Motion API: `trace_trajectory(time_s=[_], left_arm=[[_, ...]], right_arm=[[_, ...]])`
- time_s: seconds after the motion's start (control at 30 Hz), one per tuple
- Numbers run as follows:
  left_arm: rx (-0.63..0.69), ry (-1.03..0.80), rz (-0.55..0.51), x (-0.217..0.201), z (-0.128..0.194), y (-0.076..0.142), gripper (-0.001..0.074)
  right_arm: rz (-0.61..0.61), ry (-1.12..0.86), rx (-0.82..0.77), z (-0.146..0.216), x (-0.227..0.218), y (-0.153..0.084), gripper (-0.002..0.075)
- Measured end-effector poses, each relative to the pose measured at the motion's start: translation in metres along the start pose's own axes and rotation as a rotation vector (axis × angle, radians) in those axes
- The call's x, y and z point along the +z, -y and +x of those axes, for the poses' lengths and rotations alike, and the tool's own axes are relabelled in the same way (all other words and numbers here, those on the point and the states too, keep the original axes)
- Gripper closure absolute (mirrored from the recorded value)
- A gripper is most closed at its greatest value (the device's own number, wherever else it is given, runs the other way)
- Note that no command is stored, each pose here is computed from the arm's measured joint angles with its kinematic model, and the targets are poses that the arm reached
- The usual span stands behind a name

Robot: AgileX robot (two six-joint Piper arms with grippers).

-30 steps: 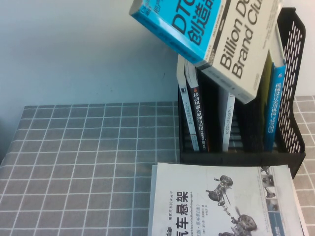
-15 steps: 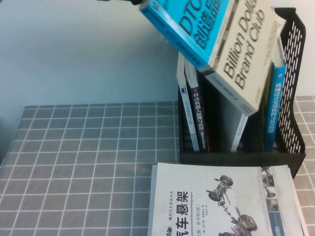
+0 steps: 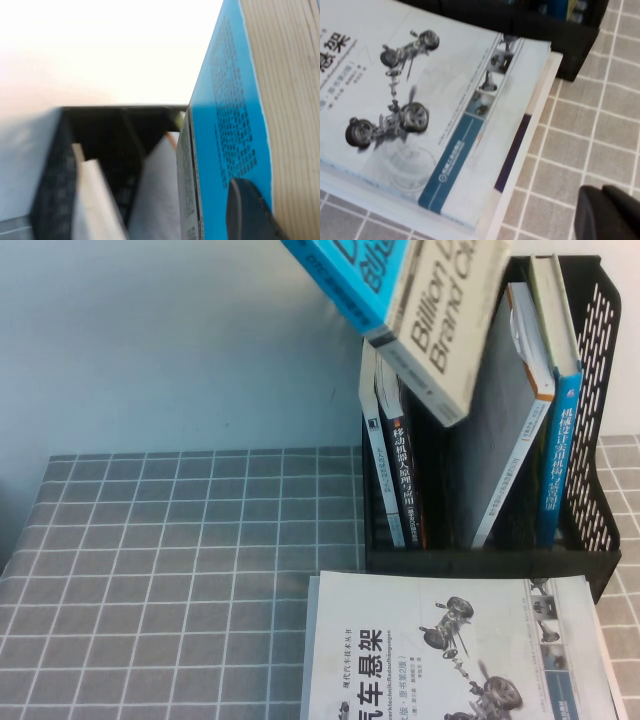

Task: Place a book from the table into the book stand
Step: Place the book on the book shelf

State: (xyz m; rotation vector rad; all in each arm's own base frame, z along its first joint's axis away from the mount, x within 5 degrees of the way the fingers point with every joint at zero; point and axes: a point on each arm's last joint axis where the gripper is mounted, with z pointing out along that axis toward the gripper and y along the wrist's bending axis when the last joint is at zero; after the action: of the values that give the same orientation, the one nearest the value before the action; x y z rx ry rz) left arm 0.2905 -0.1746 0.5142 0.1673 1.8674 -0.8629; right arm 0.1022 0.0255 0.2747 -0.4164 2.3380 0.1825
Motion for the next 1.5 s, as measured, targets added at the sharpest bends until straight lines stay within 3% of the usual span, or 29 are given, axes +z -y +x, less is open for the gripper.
trace_trajectory(time_s=[0.5,0.7,1.0,1.23,1.5], left_arm=[[-0.043,-0.145,-0.100,0.046,0.026,-0.025,0.0552],[-0.030,-0.109,-0.111,0.061,0.036,-0.012,0.0552],[-0.040,-0.081,-0.273,0.098,0.068,-0.007,0.0553],[-0.070,-0.027,-0.315,0.120,0.089,0.003,0.0553],[-0.053,-0.070,-0.355,0.142,0.113,0.000,0.0553]], right_arm=[[-0.051,-0.016,0.089,0.020,0.020,-0.004,0.0729],[-0.062,0.016,0.115,0.017,0.020,-0.005,0.0729],[-0.067,0.023,0.124,0.016,0.020,-0.005,0.0729],[-0.066,0.037,0.130,0.015,0.020,-0.005,0.0729],[-0.070,0.047,0.140,0.014,0.020,-0.006,0.0729]])
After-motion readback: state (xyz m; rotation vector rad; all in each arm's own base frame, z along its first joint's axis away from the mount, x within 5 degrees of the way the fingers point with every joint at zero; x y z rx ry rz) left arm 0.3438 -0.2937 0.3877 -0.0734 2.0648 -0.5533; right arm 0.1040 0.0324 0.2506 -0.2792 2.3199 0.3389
